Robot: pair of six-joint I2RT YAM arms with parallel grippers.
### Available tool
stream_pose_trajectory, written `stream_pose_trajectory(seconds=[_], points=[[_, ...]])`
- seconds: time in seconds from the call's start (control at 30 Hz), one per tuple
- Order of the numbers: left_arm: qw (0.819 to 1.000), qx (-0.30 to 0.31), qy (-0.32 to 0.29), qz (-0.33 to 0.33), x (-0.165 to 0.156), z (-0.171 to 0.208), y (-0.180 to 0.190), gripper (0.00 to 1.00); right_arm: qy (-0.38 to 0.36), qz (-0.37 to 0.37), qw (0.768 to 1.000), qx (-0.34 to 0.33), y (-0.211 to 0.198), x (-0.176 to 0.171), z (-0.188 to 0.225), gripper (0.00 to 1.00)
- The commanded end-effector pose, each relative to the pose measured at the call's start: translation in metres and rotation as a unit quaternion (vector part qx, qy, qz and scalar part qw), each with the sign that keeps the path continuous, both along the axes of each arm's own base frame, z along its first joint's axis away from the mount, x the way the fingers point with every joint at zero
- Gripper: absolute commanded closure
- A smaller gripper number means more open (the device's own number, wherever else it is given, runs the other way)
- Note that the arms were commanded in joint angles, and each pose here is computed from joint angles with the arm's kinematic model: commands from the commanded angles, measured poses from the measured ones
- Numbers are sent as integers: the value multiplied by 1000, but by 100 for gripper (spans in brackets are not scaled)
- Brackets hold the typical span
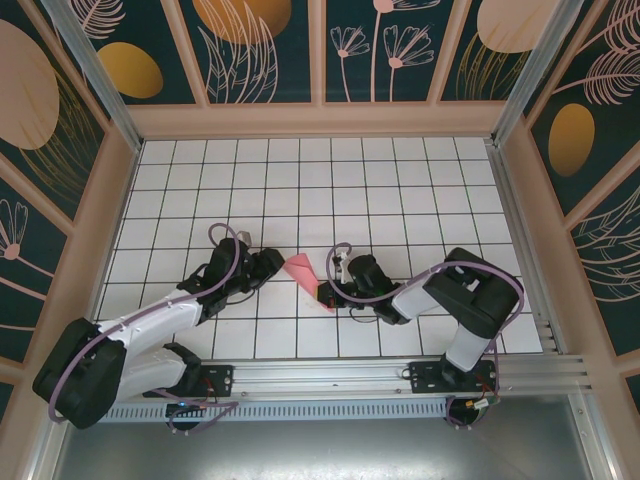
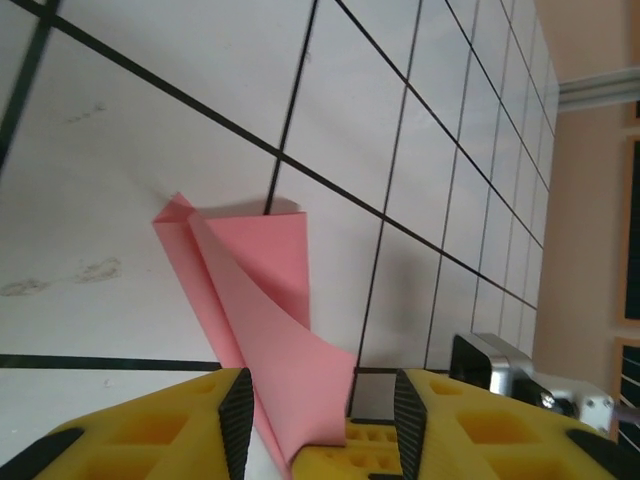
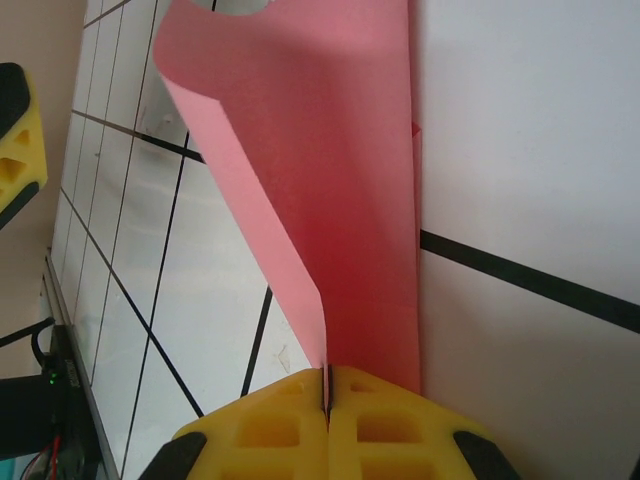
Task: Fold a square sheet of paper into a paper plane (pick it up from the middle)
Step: Fold the wing for the fifth time at the center of the table.
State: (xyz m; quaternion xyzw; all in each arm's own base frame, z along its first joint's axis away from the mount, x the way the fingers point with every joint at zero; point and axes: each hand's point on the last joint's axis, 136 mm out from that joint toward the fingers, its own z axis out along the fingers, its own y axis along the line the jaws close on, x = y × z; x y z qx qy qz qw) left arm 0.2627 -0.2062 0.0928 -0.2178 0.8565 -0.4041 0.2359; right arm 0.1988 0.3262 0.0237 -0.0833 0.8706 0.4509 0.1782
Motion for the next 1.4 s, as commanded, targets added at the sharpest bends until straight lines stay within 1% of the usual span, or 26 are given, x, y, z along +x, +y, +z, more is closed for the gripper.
stream_pose_trajectory(seconds=[0.0, 0.13, 0.3, 0.43, 0.53, 0.87, 1.03, 1.27, 1.37], points=[[999, -27, -26, -35, -1, 8, -12, 57, 59, 4, 998, -23, -3, -12, -21, 100], [997, -49, -23, -55, -2, 7, -22, 60, 63, -7, 997, -43, -8, -10, -28, 100], [993, -78, -30, -89, -2, 12, -42, 60, 69, -13, 995, -65, -13, -10, -38, 100], [989, -84, -32, -114, -5, 11, -59, 60, 75, -18, 994, -72, -16, -11, -42, 100], [989, -85, -29, -121, -9, 5, -68, 59, 80, -23, 994, -67, -15, -11, -42, 100], [987, -94, -49, -123, -7, 6, -75, 56, 88, -22, 993, -71, -14, -11, -45, 100], [985, -102, -46, -129, -8, 2, -78, 56, 89, -23, 993, -70, -13, -11, -45, 100], [986, -88, -38, -134, -7, -10, -80, 55, 92, -24, 993, -69, -13, -12, -45, 100], [985, -94, -35, -137, -7, -13, -83, 54, 95, -25, 993, -70, -14, -12, -46, 100]])
